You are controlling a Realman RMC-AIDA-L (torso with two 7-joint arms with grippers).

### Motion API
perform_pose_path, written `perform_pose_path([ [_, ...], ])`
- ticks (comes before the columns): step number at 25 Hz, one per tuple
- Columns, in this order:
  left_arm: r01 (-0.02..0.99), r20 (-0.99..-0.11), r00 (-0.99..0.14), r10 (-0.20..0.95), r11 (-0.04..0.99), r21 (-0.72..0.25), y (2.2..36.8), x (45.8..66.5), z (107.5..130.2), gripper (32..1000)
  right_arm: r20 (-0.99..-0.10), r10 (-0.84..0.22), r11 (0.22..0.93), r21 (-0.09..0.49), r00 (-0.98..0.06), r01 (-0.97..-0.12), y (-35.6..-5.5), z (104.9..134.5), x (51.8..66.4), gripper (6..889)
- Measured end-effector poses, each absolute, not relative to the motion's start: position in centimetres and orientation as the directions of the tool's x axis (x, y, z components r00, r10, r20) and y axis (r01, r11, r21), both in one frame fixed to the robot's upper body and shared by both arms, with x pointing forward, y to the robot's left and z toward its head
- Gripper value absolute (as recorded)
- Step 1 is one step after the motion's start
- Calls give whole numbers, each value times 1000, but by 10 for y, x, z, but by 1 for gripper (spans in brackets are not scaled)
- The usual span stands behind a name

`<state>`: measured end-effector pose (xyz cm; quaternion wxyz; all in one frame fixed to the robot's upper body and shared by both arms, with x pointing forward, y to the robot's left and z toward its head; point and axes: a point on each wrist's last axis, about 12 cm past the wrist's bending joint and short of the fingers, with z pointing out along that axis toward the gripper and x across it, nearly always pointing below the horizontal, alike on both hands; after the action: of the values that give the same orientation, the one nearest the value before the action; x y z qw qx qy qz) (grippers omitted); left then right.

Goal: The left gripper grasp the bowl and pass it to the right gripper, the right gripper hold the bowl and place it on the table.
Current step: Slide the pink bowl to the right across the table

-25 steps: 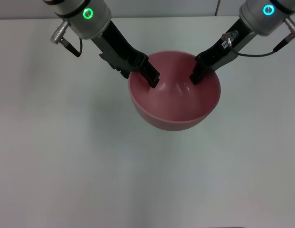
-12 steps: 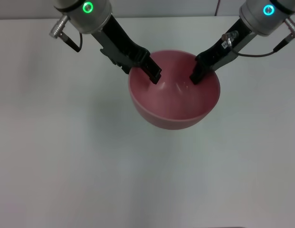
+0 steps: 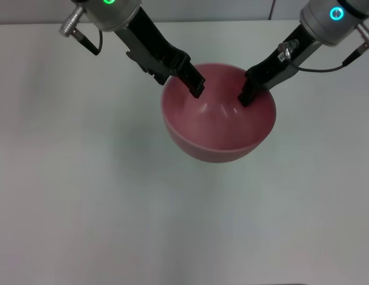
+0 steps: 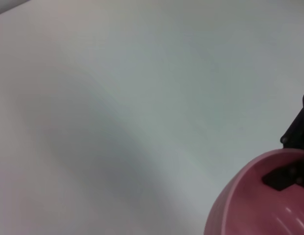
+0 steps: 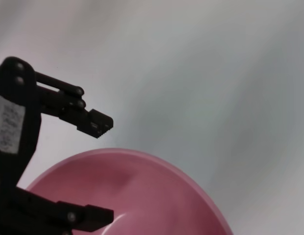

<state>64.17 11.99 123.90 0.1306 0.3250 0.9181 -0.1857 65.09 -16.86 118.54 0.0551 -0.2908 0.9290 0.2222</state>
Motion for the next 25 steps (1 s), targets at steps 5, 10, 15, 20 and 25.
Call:
perform_pose_path([
  [5, 654, -369, -746, 554, 714, -249, 118, 639, 1247, 847, -231, -516, 732, 381, -825, -565, -169, 1185, 651, 28],
  [10, 666, -379, -734, 563, 707, -240, 117, 636, 1257, 847, -231, -516, 732, 381, -825, -565, -169, 1185, 651, 28],
  [15, 668, -395, -729, 559, 708, -230, 119, 633, 1265, 847, -231, -516, 732, 381, -825, -565, -169, 1185, 651, 28],
  [20, 671, -409, -721, 559, 711, -212, 122, 631, 1274, 847, -231, -515, 734, 379, -826, -564, -169, 1186, 651, 28],
  [25, 672, -424, -715, 556, 714, -196, 124, 628, 1282, 847, -230, -515, 734, 379, -826, -563, -169, 1186, 651, 28],
])
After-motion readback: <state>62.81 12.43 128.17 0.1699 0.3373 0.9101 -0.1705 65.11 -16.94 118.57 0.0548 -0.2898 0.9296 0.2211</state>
